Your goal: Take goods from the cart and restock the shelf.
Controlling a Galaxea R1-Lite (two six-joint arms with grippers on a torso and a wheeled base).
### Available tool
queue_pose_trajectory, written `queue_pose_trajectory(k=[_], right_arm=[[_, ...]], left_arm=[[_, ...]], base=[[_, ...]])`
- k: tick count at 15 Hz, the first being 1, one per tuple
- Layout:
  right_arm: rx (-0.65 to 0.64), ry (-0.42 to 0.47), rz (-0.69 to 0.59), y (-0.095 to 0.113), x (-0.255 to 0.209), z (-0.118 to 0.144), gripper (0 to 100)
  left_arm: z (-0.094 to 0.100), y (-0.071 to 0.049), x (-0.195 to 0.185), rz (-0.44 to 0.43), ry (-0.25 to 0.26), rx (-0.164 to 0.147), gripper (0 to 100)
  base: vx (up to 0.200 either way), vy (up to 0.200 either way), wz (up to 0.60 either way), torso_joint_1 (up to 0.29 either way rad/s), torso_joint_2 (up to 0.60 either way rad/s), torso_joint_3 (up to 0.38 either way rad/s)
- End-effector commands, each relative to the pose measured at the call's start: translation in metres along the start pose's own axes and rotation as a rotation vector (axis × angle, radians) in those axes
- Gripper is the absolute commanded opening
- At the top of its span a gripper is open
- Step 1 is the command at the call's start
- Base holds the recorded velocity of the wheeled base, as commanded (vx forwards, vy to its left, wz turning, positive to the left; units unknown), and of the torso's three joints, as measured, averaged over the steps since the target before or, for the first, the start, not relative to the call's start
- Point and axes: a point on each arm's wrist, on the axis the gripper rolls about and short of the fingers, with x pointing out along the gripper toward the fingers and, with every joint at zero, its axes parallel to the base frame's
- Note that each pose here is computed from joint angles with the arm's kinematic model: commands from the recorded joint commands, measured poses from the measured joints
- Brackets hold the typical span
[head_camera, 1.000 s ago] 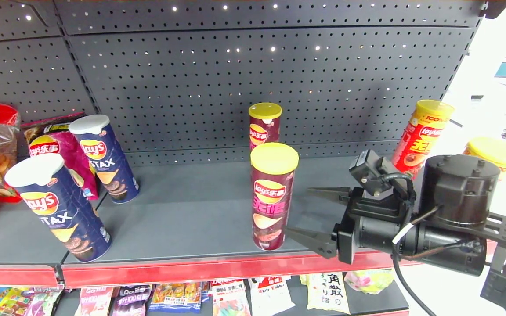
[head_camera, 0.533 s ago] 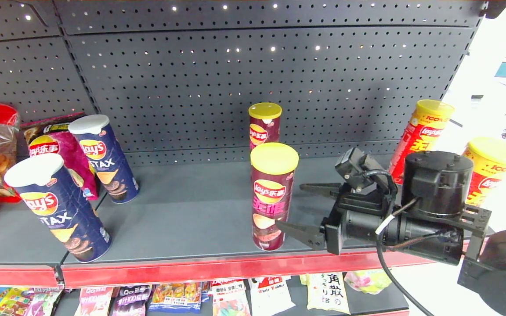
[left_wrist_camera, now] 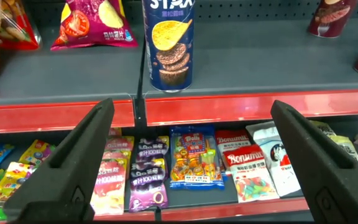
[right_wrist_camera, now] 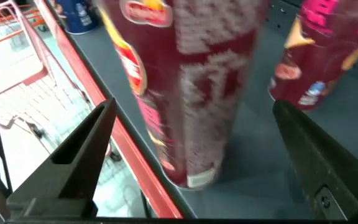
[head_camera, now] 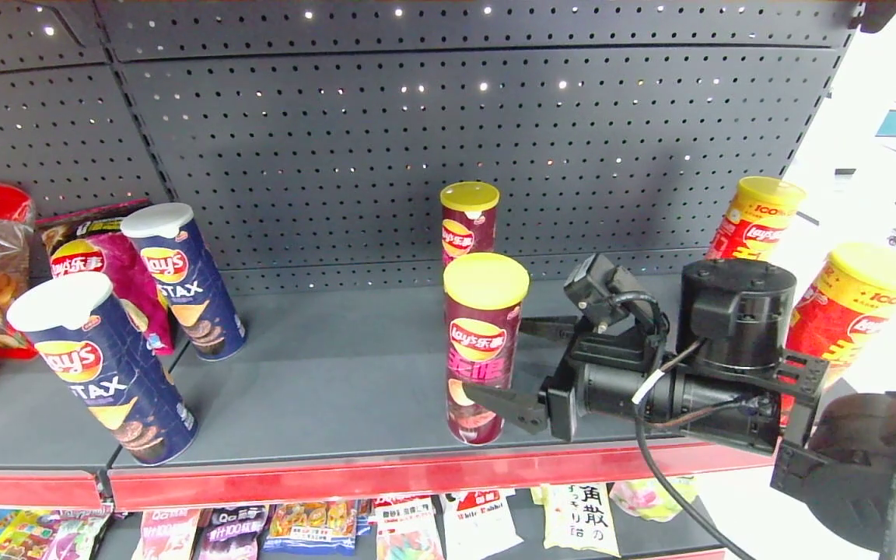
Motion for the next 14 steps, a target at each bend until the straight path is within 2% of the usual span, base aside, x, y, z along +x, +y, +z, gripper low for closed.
queue_pose_trajectory(k=[1,9,10,14], right_arm=[[-0.002,0.007,0.021,0.005,0.005,-0.002,100],[-0.005,0.001,0.047,0.01,0.022,0.002,100],[-0.003,0.002,0.05,0.01,0.024,0.001,0],[-0.002,0.009,0.057,0.011,0.026,-0.001,0]], left_arm=[[0.0,0.0,0.0,0.0,0.0,0.0,100],[0.0,0.0,0.0,0.0,0.0,0.0,100],[0.0,0.0,0.0,0.0,0.0,0.0,100],[0.0,0.0,0.0,0.0,0.0,0.0,100]], base=[[0.0,0.0,0.0,0.0,0.0,0.0],[0.0,0.0,0.0,0.0,0.0,0.0],[0.0,0.0,0.0,0.0,0.0,0.0],[0.0,0.0,0.0,0.0,0.0,0.0]])
